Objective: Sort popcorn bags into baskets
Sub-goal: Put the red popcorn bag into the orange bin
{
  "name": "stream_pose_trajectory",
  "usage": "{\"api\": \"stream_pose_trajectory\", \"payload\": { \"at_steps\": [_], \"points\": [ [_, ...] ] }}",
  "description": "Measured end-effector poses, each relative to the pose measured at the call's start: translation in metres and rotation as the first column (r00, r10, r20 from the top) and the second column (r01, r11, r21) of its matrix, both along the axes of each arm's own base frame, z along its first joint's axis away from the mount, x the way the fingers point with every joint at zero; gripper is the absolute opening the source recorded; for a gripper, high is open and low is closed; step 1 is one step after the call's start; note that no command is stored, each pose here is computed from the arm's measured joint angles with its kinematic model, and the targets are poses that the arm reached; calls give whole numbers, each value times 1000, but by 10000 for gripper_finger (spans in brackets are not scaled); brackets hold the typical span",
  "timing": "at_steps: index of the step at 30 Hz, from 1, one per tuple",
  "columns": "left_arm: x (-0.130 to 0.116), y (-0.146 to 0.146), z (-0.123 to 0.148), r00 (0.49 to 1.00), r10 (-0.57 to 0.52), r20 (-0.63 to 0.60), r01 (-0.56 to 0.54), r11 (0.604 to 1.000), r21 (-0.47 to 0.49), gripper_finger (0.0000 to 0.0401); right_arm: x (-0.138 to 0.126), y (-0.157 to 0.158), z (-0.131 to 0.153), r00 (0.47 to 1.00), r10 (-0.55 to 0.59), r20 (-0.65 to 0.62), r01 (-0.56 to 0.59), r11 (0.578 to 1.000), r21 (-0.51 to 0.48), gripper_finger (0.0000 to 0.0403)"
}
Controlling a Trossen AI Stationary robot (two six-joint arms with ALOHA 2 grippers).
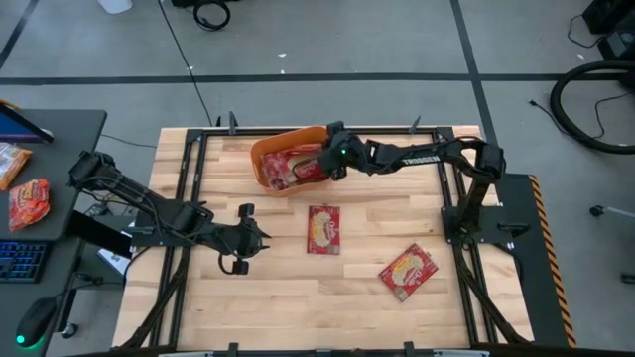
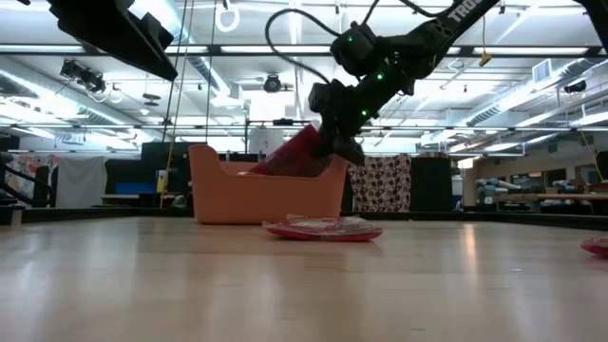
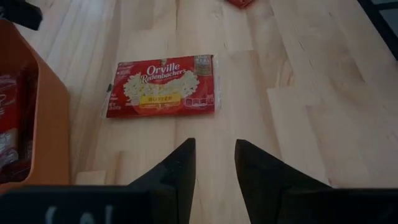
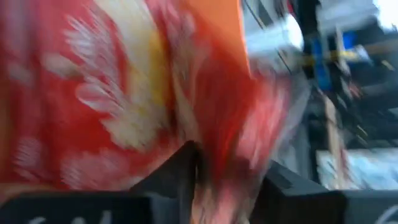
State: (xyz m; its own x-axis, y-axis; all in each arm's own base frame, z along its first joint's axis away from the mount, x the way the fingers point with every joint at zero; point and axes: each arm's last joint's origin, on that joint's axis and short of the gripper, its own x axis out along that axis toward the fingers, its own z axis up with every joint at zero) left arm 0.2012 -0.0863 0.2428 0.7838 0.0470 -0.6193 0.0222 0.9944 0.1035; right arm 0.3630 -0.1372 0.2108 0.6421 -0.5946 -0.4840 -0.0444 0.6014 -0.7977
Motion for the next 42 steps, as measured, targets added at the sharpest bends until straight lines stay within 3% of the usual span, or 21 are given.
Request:
{"api": "stream_pose_trajectory", "payload": {
  "at_steps": [3,8,13,18,26,31,37,42],
  "points": [
    [0,0,0,1000,8,1,-8,1000,-10,118,1,7,1,997,-72,-22,70,996,-61,134],
    [0,0,0,1000,12,1,-12,1000,-15,118,4,24,-2,996,-57,-68,52,996,-72,142],
    [0,0,0,1000,13,7,-13,1000,-17,118,5,33,-1,987,-155,-49,150,983,-108,142],
    [1,1,1,999,29,16,-29,1000,6,118,9,46,0,999,-36,-37,35,998,-46,119],
    [1,1,1,999,30,16,-30,999,12,118,10,39,0,999,30,29,-32,997,64,11],
    [0,1,0,1000,16,7,-17,999,33,118,13,38,8,993,46,106,-51,998,47,9],
    [-1,2,-1,1000,24,-10,-24,999,33,118,20,54,36,923,259,286,-266,964,-13,7],
    [-1,2,-2,999,40,-9,-40,999,13,118,20,57,42,868,371,329,-395,918,6,5]
  ]
}}
